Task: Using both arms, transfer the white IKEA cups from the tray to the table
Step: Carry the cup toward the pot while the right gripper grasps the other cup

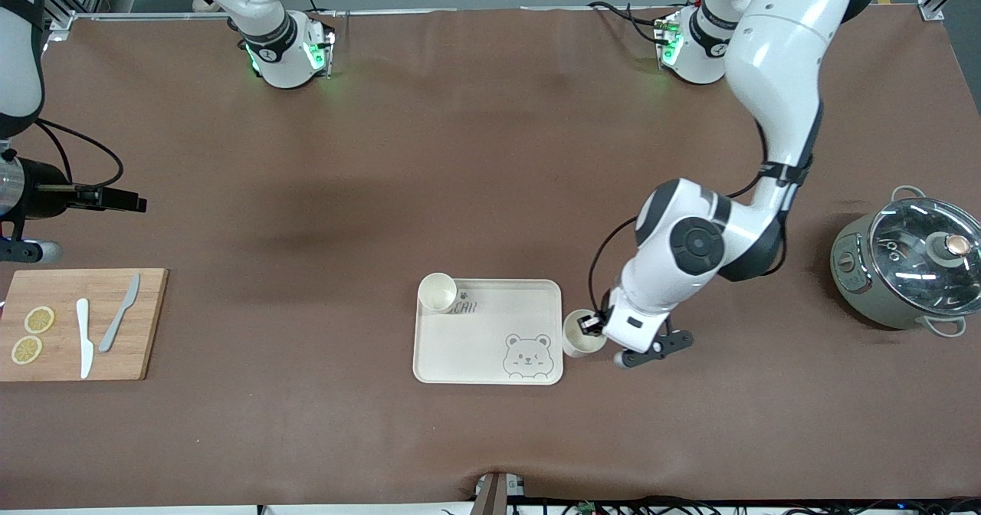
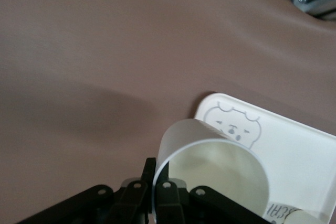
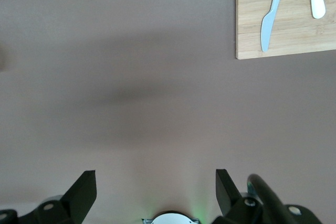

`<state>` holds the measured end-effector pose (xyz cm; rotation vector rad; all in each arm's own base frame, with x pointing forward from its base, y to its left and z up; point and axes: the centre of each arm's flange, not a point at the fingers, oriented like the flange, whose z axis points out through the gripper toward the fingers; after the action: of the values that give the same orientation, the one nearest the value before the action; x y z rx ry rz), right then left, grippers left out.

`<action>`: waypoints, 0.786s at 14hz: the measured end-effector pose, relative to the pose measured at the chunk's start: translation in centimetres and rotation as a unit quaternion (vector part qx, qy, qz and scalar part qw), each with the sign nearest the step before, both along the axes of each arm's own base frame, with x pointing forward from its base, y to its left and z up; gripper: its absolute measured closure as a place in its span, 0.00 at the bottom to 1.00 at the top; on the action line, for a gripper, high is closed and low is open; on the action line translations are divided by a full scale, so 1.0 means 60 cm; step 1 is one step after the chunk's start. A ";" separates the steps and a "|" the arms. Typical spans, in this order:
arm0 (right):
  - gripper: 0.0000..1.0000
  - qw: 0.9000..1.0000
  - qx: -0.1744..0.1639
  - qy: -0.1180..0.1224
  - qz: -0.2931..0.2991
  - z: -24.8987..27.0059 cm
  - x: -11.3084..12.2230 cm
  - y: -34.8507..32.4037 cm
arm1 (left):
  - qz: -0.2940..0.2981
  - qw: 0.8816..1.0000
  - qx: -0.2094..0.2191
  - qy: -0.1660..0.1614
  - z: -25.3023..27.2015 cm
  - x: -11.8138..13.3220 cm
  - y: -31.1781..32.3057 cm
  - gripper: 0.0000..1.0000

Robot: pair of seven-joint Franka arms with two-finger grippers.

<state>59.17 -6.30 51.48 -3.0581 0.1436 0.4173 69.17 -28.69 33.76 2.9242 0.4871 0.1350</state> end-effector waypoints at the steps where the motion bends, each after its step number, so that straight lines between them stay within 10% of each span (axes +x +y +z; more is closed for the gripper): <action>1: 0.00 1.000 0.001 -0.001 0.006 0.000 0.001 0.011 | -0.006 1.000 0.007 0.002 0.021 0.006 0.031 0.96; 6: 0.00 0.997 -0.004 -0.053 0.050 -0.017 0.042 0.108 | -0.041 0.998 0.038 0.030 0.054 -0.013 0.180 0.96; 11: 0.00 0.997 -0.009 -0.045 0.057 -0.104 0.077 0.176 | -0.023 0.995 0.054 0.086 -0.013 -0.062 0.275 0.96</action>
<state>63.80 4.24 45.25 -3.1051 -0.0315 0.2831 65.44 -12.17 33.01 3.0669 0.4490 -0.1009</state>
